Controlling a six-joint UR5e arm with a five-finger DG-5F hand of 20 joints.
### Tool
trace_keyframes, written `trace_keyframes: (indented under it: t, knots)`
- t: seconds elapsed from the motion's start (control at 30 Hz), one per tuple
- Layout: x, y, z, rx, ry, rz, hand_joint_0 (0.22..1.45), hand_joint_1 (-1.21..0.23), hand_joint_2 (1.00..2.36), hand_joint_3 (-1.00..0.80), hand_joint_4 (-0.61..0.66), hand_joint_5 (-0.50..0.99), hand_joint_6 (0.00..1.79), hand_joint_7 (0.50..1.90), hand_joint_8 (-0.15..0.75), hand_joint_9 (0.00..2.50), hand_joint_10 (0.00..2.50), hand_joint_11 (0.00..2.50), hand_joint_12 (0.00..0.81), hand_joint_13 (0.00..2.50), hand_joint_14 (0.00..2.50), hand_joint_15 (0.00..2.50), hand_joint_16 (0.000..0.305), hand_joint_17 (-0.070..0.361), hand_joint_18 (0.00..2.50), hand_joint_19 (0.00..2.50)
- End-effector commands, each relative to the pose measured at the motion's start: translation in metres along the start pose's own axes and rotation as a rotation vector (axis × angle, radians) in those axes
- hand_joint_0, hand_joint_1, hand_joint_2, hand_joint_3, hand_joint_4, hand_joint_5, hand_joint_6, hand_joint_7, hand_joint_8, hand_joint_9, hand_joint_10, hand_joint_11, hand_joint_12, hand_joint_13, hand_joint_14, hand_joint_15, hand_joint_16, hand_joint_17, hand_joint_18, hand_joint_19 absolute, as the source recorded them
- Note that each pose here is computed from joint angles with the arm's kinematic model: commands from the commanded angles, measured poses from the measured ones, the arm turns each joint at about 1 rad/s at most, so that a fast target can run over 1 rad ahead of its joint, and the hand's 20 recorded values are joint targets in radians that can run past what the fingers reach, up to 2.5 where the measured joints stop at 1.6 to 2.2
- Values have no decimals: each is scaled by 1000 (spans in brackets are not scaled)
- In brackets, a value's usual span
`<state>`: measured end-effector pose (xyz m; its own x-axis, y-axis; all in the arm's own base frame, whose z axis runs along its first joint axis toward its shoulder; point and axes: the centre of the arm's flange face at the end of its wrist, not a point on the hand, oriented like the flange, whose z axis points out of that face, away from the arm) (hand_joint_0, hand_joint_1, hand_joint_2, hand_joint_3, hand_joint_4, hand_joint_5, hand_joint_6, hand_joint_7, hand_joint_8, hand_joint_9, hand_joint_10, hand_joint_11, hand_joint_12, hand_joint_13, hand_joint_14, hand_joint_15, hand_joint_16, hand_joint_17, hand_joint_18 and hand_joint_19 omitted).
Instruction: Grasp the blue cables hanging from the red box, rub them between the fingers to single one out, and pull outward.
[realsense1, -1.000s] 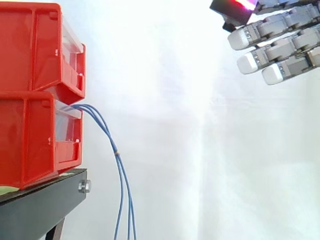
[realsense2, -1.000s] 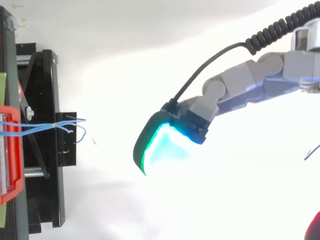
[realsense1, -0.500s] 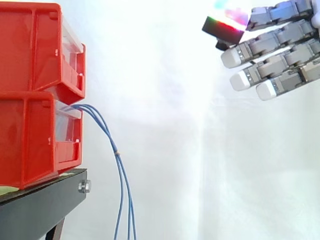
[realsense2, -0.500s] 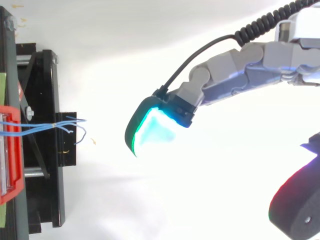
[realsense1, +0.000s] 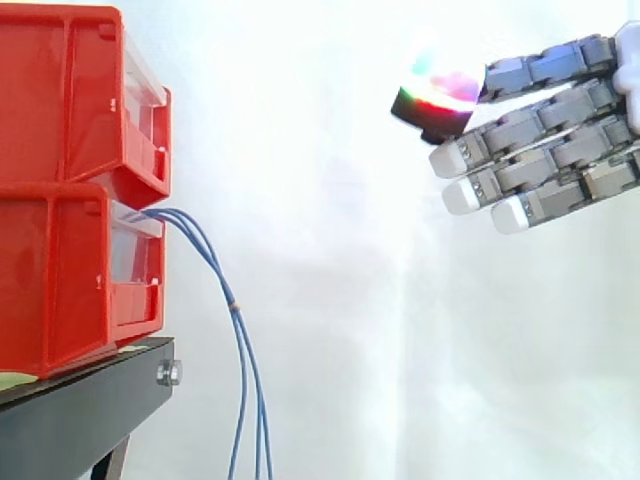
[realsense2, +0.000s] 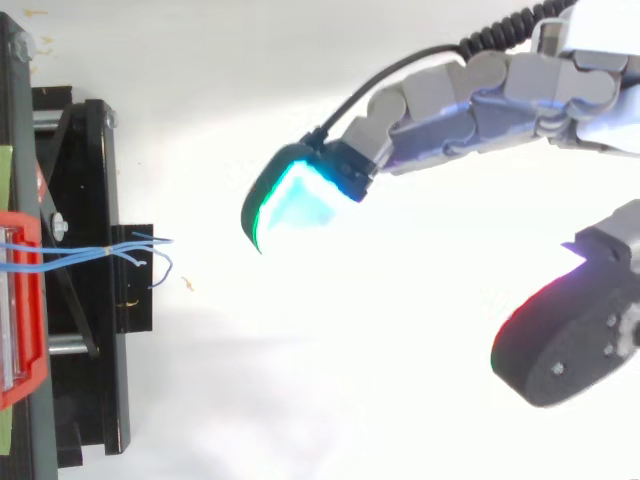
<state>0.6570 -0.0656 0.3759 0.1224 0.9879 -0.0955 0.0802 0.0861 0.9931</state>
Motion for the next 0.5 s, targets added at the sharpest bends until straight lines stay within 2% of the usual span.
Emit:
trace_keyframes:
  t: [0.0,0.07,0.17,0.23,0.33,0.47]
  knots:
    - [-1,-14,5,24,-53,-17,527,-650,1001,-492,245,-200,501,646,258,476,0,0,331,359,0,18,44,98,349,72]
    - [2,-30,11,45,-49,0,527,-652,1000,-491,246,-199,501,645,258,479,0,0,331,363,0,21,43,98,349,71]
    - [3,-36,14,48,-51,18,527,-656,1000,-492,245,-198,501,646,255,485,0,0,333,373,0,23,43,96,346,82]
    - [4,-33,17,23,-49,24,527,-658,1001,-491,249,-196,501,651,256,487,0,0,332,381,0,26,42,95,349,81]
    - [4,-33,19,10,-53,21,526,-658,1001,-488,250,-195,501,648,257,498,0,0,335,398,0,30,42,95,354,87]
    - [6,-33,20,2,-52,-11,527,-658,1000,-489,251,-194,501,648,255,500,0,0,334,400,0,32,42,94,356,85]
